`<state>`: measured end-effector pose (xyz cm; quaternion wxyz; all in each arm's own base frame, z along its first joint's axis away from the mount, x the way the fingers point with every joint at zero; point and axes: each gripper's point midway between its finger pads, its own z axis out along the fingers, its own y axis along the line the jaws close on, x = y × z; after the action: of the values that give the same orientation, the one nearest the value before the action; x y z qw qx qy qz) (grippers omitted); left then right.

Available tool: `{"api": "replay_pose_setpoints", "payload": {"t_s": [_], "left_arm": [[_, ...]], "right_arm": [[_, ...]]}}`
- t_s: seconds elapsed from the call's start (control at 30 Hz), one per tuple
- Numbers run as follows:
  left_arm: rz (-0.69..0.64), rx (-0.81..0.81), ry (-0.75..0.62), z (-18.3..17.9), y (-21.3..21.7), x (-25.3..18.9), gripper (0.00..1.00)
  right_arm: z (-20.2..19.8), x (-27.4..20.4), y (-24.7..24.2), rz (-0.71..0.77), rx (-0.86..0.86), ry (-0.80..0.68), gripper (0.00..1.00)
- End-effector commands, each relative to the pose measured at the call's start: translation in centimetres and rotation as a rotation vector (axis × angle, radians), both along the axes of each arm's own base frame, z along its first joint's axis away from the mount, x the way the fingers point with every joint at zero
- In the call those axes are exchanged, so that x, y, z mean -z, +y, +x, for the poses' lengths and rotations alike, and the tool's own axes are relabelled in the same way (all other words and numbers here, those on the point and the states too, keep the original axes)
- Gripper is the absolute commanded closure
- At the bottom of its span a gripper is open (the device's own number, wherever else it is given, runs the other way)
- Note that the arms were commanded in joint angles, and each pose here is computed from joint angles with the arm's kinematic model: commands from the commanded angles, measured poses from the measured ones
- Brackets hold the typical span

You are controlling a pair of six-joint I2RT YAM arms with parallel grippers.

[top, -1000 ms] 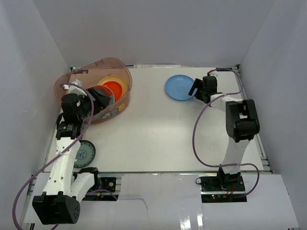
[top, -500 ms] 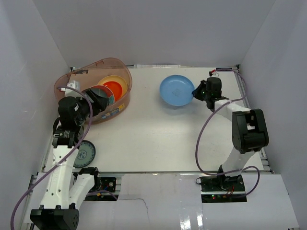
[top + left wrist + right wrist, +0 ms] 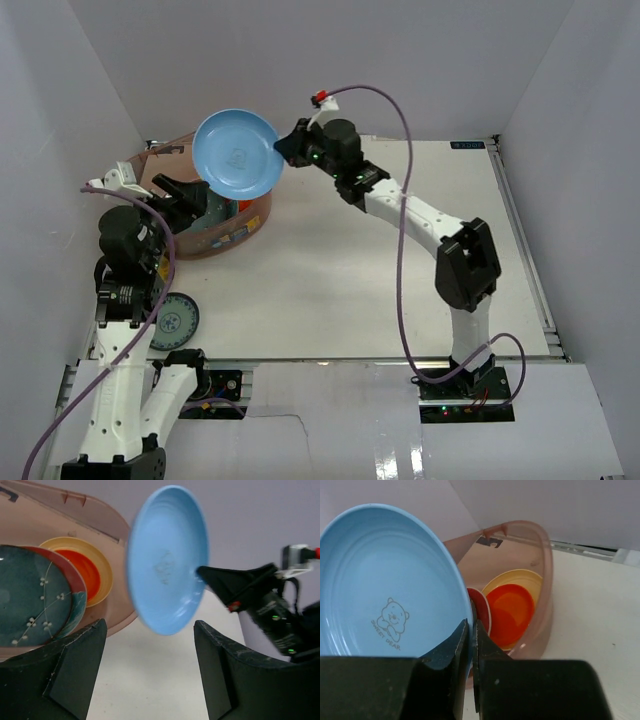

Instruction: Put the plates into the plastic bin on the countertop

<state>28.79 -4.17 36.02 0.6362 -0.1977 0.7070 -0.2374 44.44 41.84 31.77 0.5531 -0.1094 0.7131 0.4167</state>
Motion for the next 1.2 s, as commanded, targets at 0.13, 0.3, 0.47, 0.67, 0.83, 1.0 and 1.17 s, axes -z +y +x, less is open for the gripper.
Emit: {"api": "replay_pose_setpoints", "payload": {"t_s": [0.13,0.3,0.47,0.67,0.83,1.0,1.17], "left_arm": [[-0.004,0.038,-0.063,0.7,-1.0,-2.8,0.18],[0.04,-0.017,-0.02,0.5,0.1,-1.1,0.16],[0.048,-0.016,0.036,0.9,0.1,1.4,0.16],[0.056,-0.014,0.076,1.0,0.2,3.2,0.16],[0.074,-0.01,0.143,1.6,0.2,5.8,0.16],[0.071,0.005,0.182,2.3,-0.1,7.0,0.16],[0.08,-0.001,0.203,2.5,0.0,7.9,0.16]], "right_arm": [[1.5,2.1,9.7,-0.16,-0.007,-0.042,0.73],[2.0,3.5,7.4,-0.253,0.053,-0.076,0.09],[3.0,1.7,3.4,-0.344,0.192,-0.179,0.02],[6.3,7.0,3.0,-0.47,0.242,-0.138,0.02],[8.1,10.4,4.1,-0.441,0.216,-0.086,0.12],[8.6,11.0,5.2,-0.384,0.186,-0.1,0.18],[9.2,11.5,5.4,-0.361,0.179,-0.092,0.56]]}}
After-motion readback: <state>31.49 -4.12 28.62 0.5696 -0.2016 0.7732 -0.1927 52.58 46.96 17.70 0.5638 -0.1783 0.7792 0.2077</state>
